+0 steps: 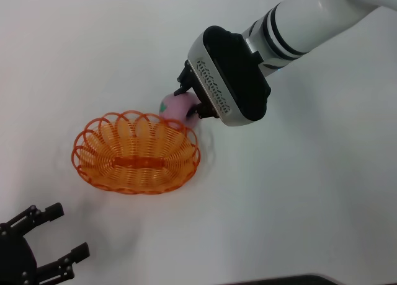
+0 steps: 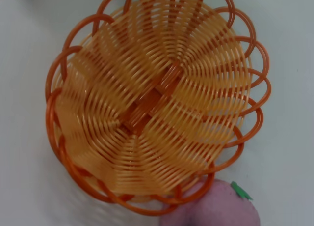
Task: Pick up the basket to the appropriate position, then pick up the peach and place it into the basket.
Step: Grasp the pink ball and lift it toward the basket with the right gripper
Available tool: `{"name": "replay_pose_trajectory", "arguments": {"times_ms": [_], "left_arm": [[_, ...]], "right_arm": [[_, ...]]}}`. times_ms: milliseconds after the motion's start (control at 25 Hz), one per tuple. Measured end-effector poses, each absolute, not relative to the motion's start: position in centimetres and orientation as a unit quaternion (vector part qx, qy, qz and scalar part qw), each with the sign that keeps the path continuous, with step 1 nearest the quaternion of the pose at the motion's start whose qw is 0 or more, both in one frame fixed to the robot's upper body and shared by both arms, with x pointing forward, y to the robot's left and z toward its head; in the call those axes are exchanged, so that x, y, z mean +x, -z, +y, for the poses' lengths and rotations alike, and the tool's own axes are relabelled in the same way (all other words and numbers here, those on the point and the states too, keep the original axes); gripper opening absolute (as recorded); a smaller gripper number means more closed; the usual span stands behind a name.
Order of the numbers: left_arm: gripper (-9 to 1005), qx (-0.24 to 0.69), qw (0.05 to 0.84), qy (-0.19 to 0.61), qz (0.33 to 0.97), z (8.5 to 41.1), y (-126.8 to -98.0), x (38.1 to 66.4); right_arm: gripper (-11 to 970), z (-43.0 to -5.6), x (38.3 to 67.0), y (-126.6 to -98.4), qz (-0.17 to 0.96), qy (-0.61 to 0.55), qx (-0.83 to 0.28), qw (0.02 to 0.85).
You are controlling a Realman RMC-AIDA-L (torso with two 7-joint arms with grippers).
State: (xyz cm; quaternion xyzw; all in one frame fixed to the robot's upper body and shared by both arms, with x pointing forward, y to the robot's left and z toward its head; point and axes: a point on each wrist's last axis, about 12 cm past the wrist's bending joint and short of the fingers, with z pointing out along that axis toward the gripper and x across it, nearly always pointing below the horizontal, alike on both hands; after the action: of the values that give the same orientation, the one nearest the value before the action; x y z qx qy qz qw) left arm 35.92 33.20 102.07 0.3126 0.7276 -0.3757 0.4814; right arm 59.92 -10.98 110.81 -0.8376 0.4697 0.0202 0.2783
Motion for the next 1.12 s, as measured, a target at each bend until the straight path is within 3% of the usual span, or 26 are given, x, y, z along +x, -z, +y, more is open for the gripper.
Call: {"name": "replay_pose_trajectory", "arguments": {"times_ms": [80,160,400,600,1120], "left_arm": [[875,0.313,0.481,0.375,0.728,33.23,-102.07,35.94],[875,0.313,0.481,0.375,0.728,33.25,-102.08,35.95],[875,0.312,0.481,0.375,0.728,33.25,-102.08,35.93],[875,0.309,0.479,0.378,0.73,33.25,-102.08,35.94],[876,0.308,0.479,0.377,0.73,33.26,-102.07,35.96]], "right_arm": [[588,-10.98,59.92,-110.82,0.47,-0.02,-0.838,0.279],[349,-10.99,59.91,-110.81,0.47,-0.02,-0.837,0.279],[171,-11.02,59.98,-110.79,0.47,-0.016,-0.837,0.281],[118,-11.07,59.96,-110.71,0.47,-0.015,-0.836,0.281],[114,-11.33,59.98,-110.82,0.473,-0.013,-0.833,0.285]]}}
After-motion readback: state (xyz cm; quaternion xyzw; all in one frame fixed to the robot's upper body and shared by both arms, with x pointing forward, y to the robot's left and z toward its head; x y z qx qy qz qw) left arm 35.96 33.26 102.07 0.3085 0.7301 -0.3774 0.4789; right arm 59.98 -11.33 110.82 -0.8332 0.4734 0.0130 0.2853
